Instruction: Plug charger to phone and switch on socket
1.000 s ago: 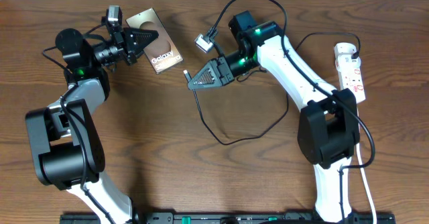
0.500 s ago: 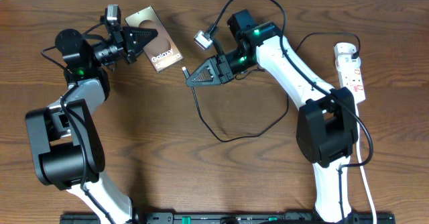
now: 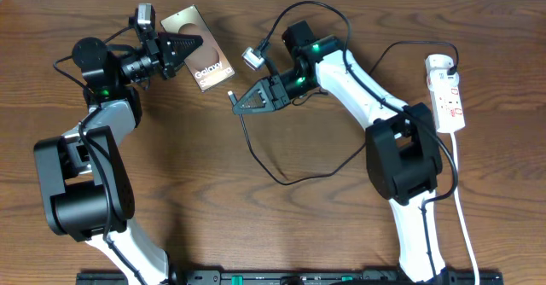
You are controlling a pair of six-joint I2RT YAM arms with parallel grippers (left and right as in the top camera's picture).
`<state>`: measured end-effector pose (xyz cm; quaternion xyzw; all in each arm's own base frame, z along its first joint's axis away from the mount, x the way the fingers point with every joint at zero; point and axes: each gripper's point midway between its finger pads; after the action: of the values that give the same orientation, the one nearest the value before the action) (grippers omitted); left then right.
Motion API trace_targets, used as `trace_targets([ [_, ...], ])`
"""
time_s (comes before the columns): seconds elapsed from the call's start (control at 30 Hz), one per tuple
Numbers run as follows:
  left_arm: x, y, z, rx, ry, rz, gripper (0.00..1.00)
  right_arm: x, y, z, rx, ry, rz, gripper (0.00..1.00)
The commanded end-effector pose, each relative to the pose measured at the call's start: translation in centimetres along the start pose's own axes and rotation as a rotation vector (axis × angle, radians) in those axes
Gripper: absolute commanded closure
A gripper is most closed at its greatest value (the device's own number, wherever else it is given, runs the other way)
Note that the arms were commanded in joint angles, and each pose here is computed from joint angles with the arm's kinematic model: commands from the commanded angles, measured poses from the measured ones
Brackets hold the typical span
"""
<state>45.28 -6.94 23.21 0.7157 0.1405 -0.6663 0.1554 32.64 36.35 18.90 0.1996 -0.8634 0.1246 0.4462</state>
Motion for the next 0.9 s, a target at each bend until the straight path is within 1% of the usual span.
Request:
trace_targets([
  [0.0, -1.1, 0.1, 0.0, 0.008, 0.044, 0.008, 0.93, 0.8, 0.8, -0.2, 0.002, -0.006, -0.037, 0.99],
  [0.37, -1.0, 0.1, 0.8, 0.057, 0.044, 0.001, 0.93, 0.8, 1.4, -0.4, 0.013, -0.016, -0.044, 0.99],
  [0.6, -1.0, 0.2, 0.9, 0.063, 0.044, 0.001, 0.93, 0.8, 1.4, -0.4, 0.012, -0.019, -0.044, 0.99],
  [0.87, -1.0, 1.4, 1.8, 0.095, 0.047, 0.004, 0.92, 0.8, 1.4, -0.4, 0.012, -0.02, -0.044, 0.99],
])
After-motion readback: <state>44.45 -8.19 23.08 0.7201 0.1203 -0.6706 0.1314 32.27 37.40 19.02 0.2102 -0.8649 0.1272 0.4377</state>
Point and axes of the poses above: each gripper's point midway between its finger pads, its own y axis out along the fingers, its own x axis along the line the jaws close on, z = x × y, and after that the axes turned 10 degrees about -y, right-handed
